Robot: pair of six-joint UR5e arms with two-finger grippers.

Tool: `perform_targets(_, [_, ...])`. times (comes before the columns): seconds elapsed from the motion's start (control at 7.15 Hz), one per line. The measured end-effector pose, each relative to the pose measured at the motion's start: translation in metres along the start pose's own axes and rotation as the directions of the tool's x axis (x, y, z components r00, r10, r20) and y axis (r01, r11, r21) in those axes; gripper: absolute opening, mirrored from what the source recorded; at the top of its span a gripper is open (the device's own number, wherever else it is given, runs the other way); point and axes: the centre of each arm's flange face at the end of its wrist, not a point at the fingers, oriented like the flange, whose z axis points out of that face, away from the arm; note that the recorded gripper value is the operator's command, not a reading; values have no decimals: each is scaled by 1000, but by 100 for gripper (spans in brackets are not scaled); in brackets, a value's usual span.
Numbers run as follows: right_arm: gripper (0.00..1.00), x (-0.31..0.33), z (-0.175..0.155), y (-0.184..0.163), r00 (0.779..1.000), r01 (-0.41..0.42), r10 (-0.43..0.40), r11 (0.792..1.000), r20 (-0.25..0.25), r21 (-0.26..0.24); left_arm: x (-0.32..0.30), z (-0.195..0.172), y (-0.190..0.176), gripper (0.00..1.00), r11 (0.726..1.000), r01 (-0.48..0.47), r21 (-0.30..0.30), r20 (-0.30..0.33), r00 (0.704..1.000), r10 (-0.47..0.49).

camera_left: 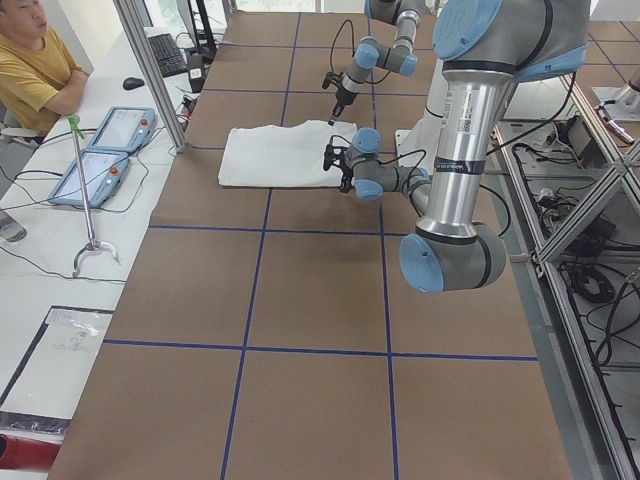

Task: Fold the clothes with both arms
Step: 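Grasp the shirt's near corners with both grippers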

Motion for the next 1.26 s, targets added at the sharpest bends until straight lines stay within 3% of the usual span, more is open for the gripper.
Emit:
perform_targets(0.28, [0,0,0,-1,1000,-1,1,1000,0,1,2,6,3,68,1000,-2,-7,2,1000,2])
perform_targets(1.12, [0,-1,-1,0,1000,0,0,1000,2,0,8,12,20,66,999,-13,-36,-4,1000,13])
perform_targets(1.26, [0,-1,-1,0,1000,0,0,1000,2,0,9,13,22,47,999,-15,-40,-6,1000,14])
